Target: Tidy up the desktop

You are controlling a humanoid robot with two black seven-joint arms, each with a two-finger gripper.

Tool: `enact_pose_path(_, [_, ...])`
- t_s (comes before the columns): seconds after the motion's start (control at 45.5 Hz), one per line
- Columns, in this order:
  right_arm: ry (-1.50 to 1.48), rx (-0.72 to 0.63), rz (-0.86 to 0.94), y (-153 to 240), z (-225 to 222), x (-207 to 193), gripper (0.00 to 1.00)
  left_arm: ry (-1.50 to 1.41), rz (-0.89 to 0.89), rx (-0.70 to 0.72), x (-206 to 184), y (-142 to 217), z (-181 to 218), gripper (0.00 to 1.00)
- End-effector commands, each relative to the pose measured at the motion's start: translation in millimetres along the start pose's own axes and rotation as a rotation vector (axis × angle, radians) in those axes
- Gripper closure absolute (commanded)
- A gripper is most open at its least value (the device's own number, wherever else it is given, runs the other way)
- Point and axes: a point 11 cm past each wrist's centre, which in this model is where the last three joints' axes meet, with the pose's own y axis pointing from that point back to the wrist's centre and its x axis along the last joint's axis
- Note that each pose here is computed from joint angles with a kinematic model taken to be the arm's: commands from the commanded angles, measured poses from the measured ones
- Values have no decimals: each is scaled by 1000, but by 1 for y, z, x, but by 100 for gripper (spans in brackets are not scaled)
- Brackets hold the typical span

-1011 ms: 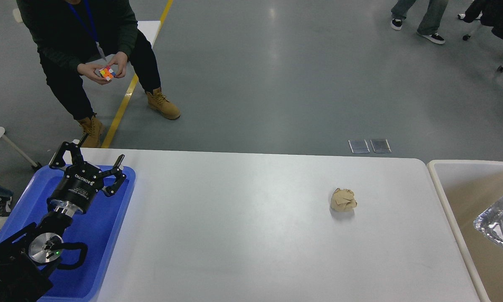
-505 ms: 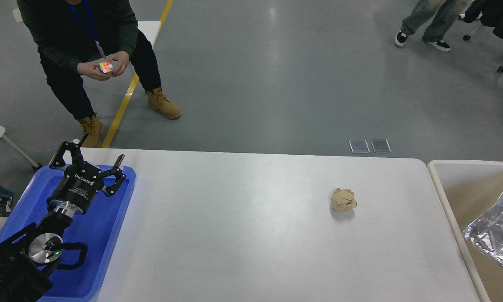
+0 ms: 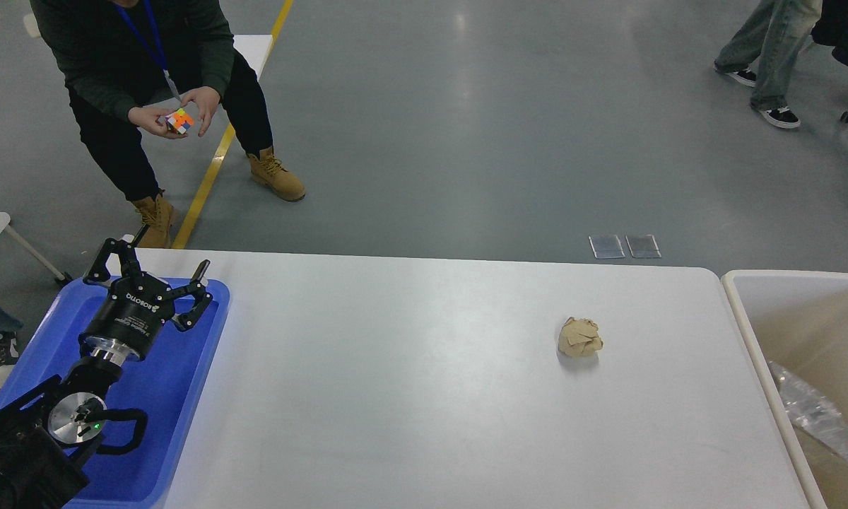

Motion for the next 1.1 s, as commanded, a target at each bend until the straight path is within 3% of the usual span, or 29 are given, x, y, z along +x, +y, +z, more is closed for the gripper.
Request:
enact_pose_path(0.0, [-39,4,87,15,5,50,1,1,-1,0,0,0,0,1])
enact_pose_path(0.132, [-54,44,113,32,-7,82,1,0,0,0,0,0,0,1])
enact_pose_path(0.396, [14,253,104,71,-90,118,1,-1,0,1,0,0,0,1])
enact_pose_path(0.747, [66,456,-5,117,-181,122,0,0,0,0,0,0,0,1])
enact_pose_path(1.077, [390,441,-39,142,-244,103,0,0,0,0,0,0,0,1])
